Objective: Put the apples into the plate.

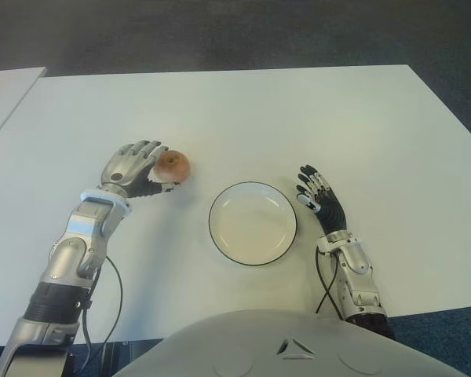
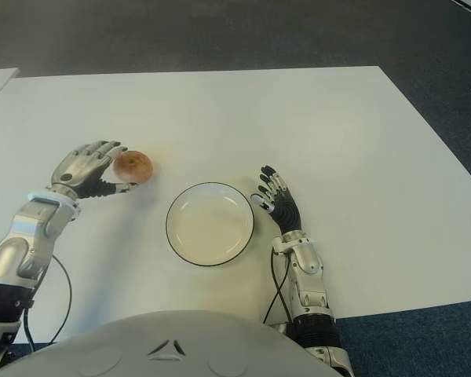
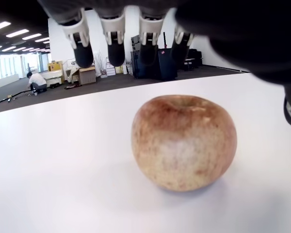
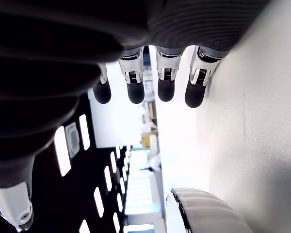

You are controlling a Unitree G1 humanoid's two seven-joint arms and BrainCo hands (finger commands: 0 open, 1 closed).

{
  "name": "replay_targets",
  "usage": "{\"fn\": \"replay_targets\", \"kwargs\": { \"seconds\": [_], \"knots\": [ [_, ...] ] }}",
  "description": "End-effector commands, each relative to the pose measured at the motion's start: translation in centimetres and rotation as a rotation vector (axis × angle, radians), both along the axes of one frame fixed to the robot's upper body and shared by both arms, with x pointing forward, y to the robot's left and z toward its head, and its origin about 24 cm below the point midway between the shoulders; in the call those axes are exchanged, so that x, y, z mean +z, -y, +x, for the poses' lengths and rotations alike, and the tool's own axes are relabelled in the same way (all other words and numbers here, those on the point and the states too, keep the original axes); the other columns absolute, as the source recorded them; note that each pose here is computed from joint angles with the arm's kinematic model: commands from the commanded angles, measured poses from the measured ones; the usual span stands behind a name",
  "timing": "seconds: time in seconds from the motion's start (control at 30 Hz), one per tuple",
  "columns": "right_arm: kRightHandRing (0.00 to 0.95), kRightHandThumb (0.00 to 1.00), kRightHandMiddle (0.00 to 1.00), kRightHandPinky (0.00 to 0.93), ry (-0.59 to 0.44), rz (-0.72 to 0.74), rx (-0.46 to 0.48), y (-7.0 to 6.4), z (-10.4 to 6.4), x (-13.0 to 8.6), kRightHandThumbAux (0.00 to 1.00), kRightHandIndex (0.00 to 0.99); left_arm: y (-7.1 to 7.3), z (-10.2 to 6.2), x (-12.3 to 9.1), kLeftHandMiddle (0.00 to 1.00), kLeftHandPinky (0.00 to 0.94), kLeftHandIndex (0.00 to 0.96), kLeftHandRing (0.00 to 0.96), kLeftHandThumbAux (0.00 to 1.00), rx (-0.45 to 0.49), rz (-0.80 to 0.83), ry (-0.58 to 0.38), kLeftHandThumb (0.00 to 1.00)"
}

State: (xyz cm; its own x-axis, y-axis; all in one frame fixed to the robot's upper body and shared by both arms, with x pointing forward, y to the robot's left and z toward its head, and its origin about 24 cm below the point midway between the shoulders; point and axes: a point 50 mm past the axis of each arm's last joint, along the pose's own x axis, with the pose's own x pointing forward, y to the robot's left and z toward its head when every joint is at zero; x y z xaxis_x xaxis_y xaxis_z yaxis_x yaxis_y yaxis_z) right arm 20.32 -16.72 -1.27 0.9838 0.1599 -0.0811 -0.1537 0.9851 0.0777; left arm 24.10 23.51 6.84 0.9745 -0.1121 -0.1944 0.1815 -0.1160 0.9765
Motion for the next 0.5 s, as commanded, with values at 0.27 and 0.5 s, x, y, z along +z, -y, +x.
{"fn": "replay_targets", "kwargs": {
  "seconds": [0.27, 0.5],
  "knots": [
    [0.000, 0.146, 0.000, 0.000, -0.110, 0.004, -0.003, 0.08, -1.25, -1.82, 0.639, 0.000, 0.01, 0.46, -1.28, 0.000, 0.004, 0.000, 0.000, 0.273, 0.000, 0.002, -0.018, 0.287],
    [0.000, 0.142, 0.000, 0.000, -0.111, 0.010, -0.010, 0.16, -1.27, -1.94, 0.646, 0.000, 0.20, 0.80, -1.69, 0.000, 0.000, 0.000, 0.000, 0.283, 0.001, -0.004, -0.019, 0.281]
  ]
}}
